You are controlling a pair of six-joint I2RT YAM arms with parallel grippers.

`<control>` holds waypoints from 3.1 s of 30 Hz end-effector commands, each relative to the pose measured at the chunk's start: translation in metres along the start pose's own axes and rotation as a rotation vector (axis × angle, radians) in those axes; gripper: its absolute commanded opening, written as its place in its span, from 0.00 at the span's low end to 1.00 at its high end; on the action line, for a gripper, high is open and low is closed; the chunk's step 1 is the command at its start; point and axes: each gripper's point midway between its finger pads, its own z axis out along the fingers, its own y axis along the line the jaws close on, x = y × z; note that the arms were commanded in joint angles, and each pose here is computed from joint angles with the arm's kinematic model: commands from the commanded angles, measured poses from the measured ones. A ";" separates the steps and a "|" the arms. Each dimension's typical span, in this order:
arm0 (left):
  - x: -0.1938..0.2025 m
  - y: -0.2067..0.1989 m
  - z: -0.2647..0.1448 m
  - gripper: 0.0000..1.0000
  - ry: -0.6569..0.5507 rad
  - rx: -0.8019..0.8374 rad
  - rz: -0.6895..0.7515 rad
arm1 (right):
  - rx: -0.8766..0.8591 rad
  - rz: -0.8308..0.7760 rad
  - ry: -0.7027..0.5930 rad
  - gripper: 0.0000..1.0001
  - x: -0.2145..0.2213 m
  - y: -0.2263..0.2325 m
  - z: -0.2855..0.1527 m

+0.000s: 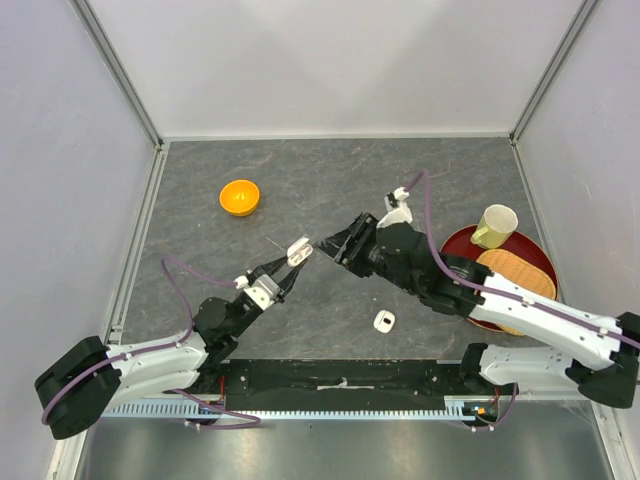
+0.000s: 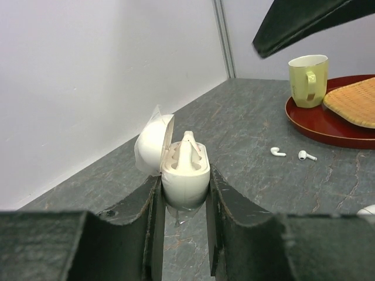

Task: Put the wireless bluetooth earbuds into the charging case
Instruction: Place the earbud in the charging case, then close the charging case.

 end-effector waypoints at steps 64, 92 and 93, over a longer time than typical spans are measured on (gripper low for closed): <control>-0.070 -0.038 0.007 0.02 -0.243 0.407 -0.312 | -0.062 -0.505 0.264 0.76 0.008 -0.047 0.028; 0.074 0.001 0.060 0.02 0.440 0.017 -0.661 | 0.269 -0.271 -0.317 0.98 -0.091 -0.127 -0.037; 0.080 -0.002 0.062 0.02 0.461 0.014 -0.702 | 0.270 -0.271 -0.321 0.98 -0.091 -0.128 -0.040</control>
